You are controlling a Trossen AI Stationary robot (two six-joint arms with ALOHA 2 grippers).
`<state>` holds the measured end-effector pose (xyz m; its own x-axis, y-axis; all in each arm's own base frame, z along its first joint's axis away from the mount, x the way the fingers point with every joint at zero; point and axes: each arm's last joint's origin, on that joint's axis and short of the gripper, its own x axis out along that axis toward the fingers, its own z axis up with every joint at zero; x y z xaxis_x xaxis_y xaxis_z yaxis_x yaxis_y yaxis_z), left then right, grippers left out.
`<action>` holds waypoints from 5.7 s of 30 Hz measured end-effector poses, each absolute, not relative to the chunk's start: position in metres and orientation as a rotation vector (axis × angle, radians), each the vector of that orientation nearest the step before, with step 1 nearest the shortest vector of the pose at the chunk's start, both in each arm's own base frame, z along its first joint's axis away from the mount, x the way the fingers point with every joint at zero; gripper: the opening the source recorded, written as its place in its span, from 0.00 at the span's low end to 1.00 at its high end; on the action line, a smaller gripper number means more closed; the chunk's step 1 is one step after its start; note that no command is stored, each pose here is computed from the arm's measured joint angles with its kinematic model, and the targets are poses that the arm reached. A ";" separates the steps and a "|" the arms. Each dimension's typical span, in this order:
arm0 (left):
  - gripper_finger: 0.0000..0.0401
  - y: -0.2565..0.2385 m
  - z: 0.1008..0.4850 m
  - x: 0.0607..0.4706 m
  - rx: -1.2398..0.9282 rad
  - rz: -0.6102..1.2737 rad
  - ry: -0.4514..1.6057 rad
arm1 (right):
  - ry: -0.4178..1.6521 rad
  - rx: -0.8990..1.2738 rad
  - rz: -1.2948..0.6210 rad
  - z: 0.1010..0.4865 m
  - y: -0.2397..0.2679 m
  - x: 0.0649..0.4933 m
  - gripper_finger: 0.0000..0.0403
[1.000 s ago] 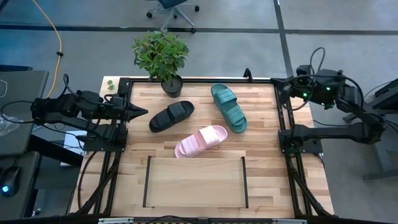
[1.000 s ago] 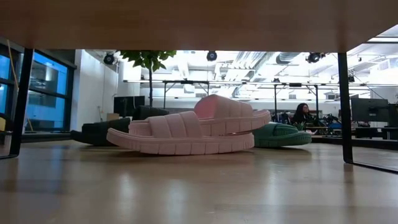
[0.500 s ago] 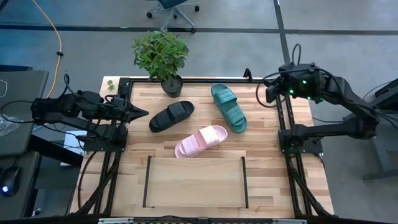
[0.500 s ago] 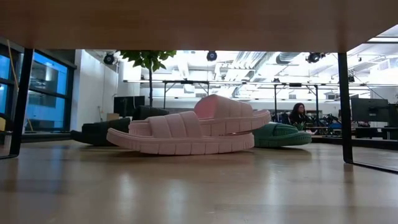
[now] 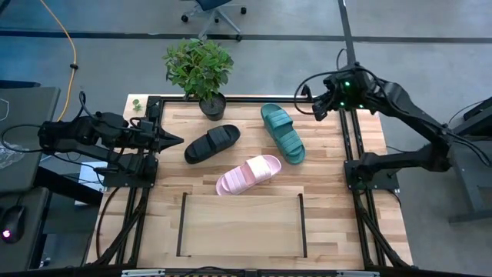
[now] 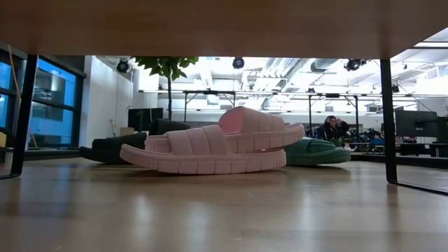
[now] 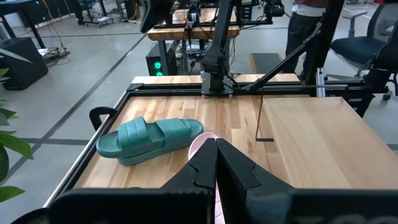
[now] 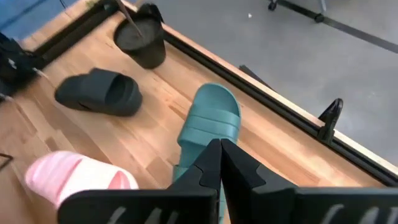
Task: Pick and place slides into the shelf
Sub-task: Put the green pair of slides on the shelf
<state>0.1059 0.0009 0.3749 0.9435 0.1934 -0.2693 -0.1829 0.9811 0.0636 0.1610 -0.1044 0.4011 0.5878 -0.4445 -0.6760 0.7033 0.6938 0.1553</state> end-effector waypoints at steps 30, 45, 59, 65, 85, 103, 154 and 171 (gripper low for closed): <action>0.00 0.001 0.370 0.114 0.047 0.194 0.327 | 0.961 0.495 -0.586 0.321 -0.159 0.212 0.00; 0.00 0.000 0.368 0.115 0.050 0.187 0.356 | 0.445 1.009 -0.517 0.273 -0.133 0.191 0.00; 0.00 0.000 0.367 0.115 0.049 0.175 0.364 | -0.070 1.376 -0.589 0.247 -0.089 0.178 0.01; 0.00 0.000 0.367 0.115 0.049 0.175 0.364 | -0.079 1.450 -0.627 0.239 -0.080 0.185 0.06; 0.00 0.000 0.367 0.115 0.049 0.176 0.363 | -0.164 1.706 -0.772 0.212 -0.086 0.208 0.23; 0.00 0.000 0.367 0.115 0.049 0.176 0.363 | -0.210 1.826 -0.849 0.193 -0.092 0.220 0.23; 0.00 -0.001 0.365 0.114 0.068 0.153 0.392 | -0.144 1.849 -1.031 0.170 -0.128 0.257 0.23; 0.00 0.000 0.363 0.114 0.070 0.152 0.411 | -0.206 1.807 -1.118 0.168 -0.134 0.252 0.23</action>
<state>0.1136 -0.0005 0.3629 0.9057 0.1615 -0.3919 -0.1331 0.9862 0.0989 0.2516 -0.1344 0.1680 0.5651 -0.5678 -0.5985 0.3172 -0.5201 0.7930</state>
